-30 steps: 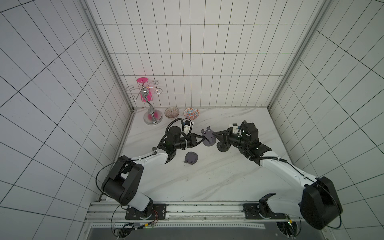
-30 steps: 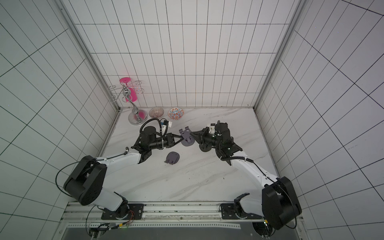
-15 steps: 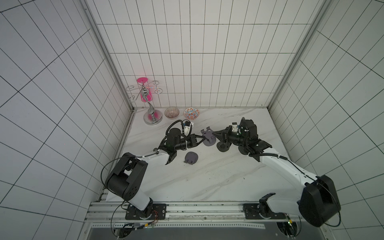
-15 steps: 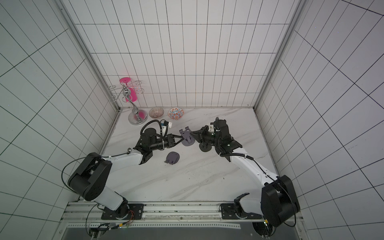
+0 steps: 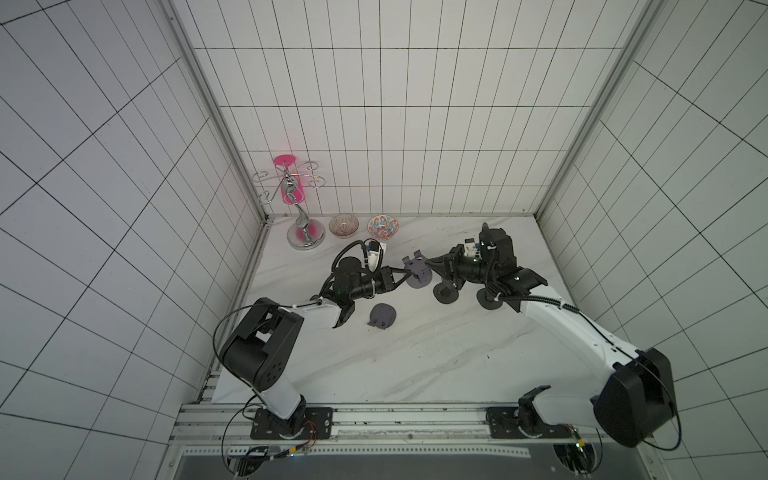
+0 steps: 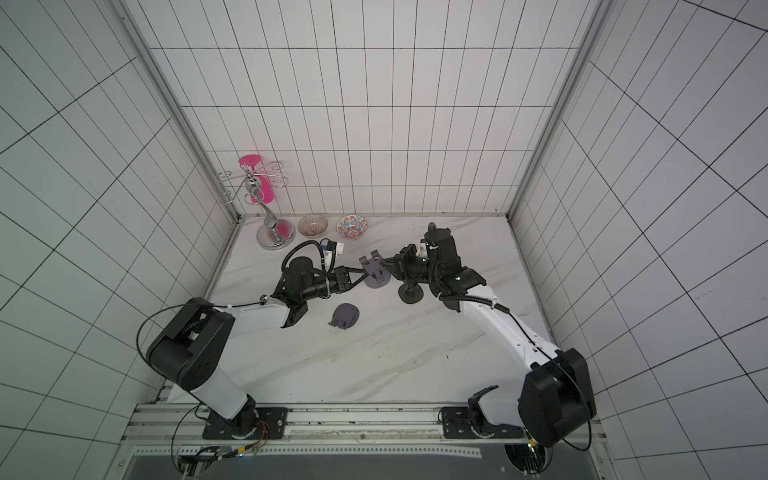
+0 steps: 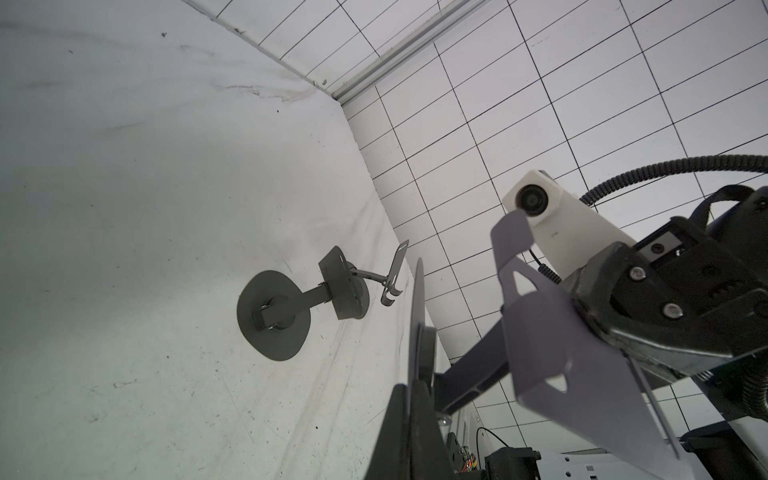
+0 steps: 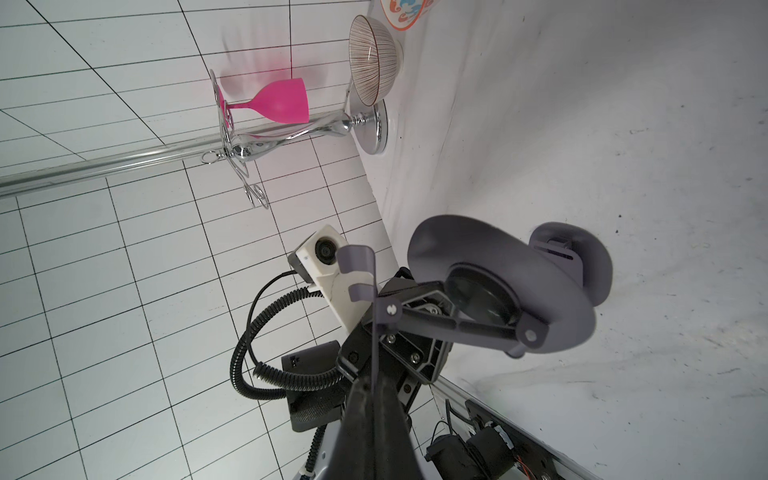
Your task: Open the phone stand
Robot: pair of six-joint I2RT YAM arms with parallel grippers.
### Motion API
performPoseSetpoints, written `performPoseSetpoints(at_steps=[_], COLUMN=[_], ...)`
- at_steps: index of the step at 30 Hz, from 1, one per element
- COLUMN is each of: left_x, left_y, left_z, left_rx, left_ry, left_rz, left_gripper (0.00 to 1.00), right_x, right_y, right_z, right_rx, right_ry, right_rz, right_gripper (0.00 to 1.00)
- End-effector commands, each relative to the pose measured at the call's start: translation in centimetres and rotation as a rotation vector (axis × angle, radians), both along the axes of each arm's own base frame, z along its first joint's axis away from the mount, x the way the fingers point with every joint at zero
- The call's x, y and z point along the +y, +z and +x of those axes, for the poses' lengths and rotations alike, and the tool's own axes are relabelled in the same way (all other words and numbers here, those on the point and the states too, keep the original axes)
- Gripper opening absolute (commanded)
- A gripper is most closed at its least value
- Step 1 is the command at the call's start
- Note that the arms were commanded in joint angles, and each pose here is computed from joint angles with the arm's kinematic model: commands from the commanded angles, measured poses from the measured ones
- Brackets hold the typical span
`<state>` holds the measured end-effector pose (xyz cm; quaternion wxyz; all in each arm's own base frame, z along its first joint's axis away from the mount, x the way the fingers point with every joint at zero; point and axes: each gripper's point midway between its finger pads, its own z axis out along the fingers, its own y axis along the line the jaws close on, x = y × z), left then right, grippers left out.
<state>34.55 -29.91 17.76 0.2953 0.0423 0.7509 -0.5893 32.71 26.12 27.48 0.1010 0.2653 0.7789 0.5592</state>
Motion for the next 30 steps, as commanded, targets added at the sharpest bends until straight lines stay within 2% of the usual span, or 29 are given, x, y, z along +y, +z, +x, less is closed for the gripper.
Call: performPoseSetpoints(at_steps=[1, 17, 30], left_x=[6.5, 7.2, 7.6], left_y=[-16.4, -20.3, -20.7], left_z=[-1.2, -2.2, -2.3], left_rx=[0.462, 0.465, 0.443], left_ry=[0.239, 0.207, 0.199], left_rz=[0.350, 0.447, 0.492], left_gripper=[0.00, 0.00, 0.00], right_x=[1.0, 2.0, 1.6], right_y=[18.2, 20.7, 24.3], right_z=[-3.9, -3.0, -1.5], right_rx=[-0.465, -0.471, -0.497], right_ry=[0.180, 0.243, 0.267], right_rz=[0.265, 0.214, 0.190], right_gripper=[0.00, 0.00, 0.00])
